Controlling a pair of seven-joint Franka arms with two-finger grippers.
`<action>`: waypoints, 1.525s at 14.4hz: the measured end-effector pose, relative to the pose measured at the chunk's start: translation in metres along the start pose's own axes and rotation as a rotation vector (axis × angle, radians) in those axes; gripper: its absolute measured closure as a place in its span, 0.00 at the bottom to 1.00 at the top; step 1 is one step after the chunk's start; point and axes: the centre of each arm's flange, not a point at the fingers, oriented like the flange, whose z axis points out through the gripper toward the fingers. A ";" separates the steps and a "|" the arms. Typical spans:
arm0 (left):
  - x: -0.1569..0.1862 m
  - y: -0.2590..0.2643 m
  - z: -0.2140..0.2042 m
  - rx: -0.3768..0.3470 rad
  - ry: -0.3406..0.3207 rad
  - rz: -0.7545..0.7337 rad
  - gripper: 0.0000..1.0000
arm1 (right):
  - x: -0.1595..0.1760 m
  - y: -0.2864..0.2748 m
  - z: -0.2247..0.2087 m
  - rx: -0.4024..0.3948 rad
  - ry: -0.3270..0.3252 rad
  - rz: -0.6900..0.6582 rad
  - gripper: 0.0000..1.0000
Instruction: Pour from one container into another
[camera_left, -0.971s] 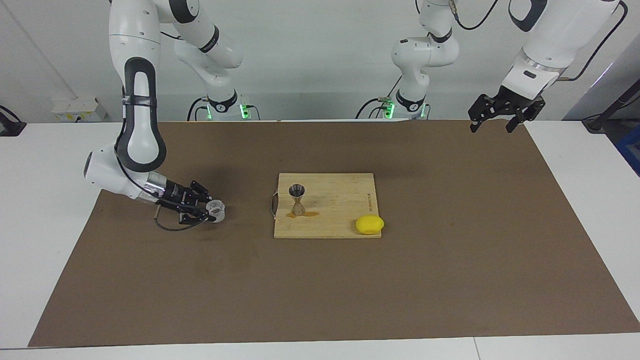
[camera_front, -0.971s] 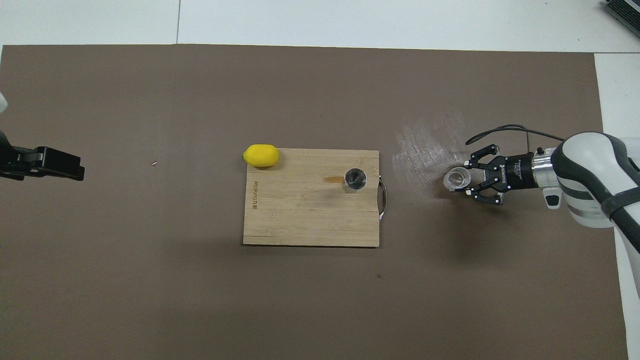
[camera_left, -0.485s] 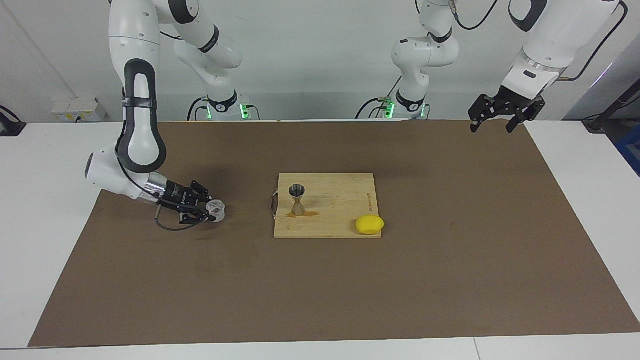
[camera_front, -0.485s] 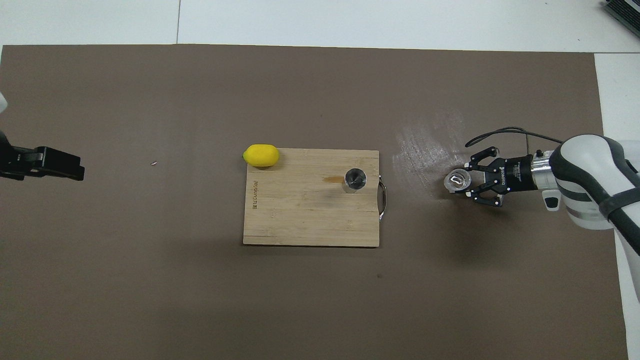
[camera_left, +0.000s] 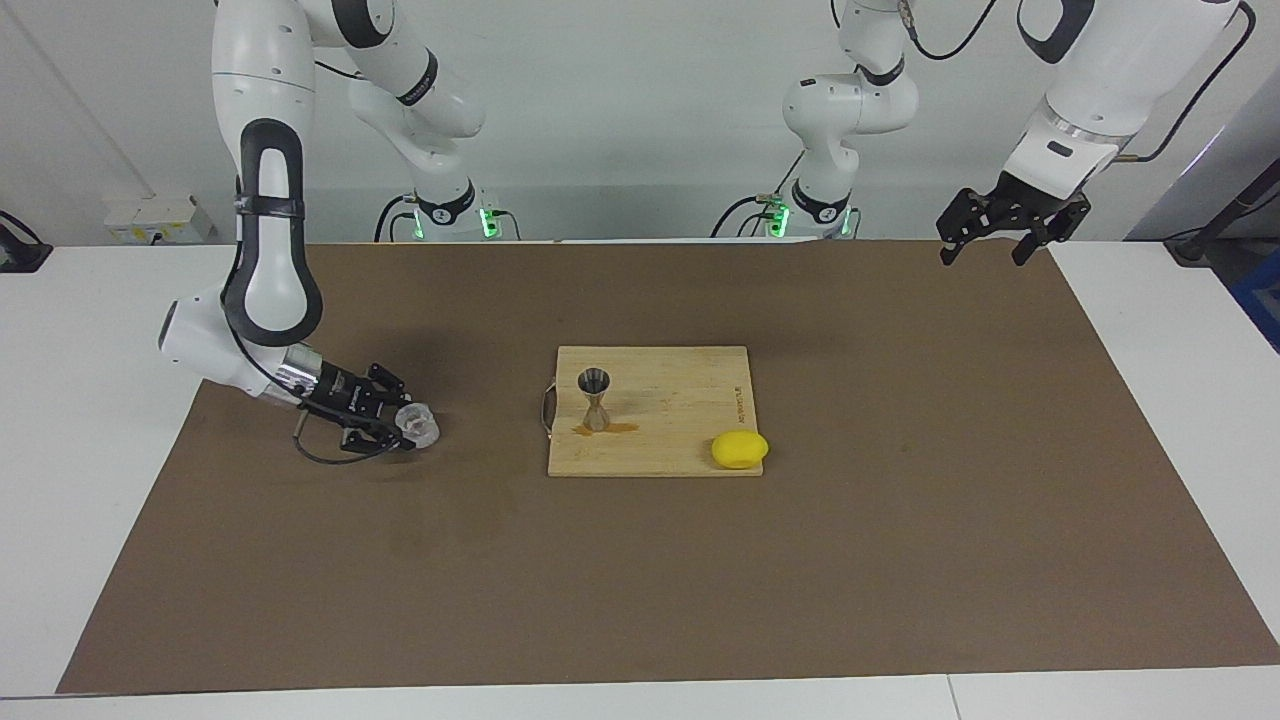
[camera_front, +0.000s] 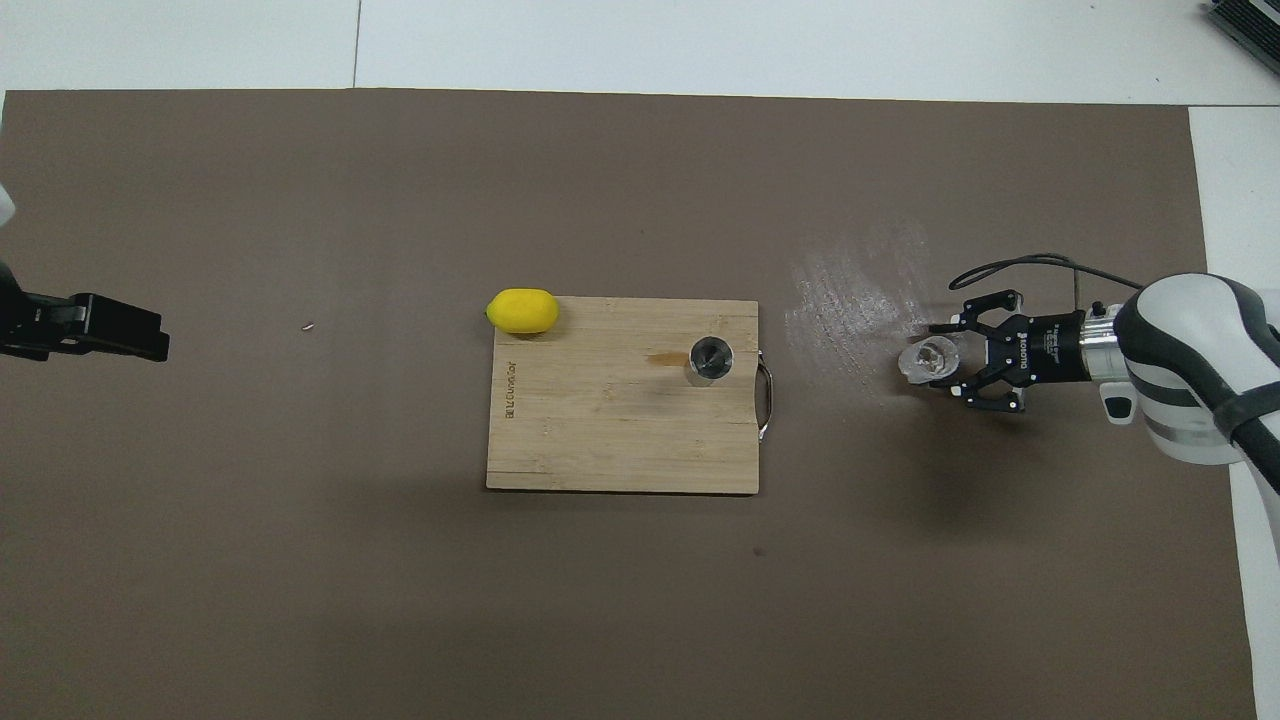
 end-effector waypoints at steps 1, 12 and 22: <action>0.000 0.000 0.000 0.000 0.000 0.000 0.00 | 0.003 0.001 -0.002 0.005 0.006 -0.002 0.13; 0.000 0.000 0.000 0.000 0.000 0.000 0.00 | -0.021 0.006 -0.048 -0.211 0.325 -0.488 0.00; 0.000 0.000 0.000 0.000 0.000 0.000 0.00 | -0.131 0.009 -0.019 -0.566 0.544 -1.114 0.00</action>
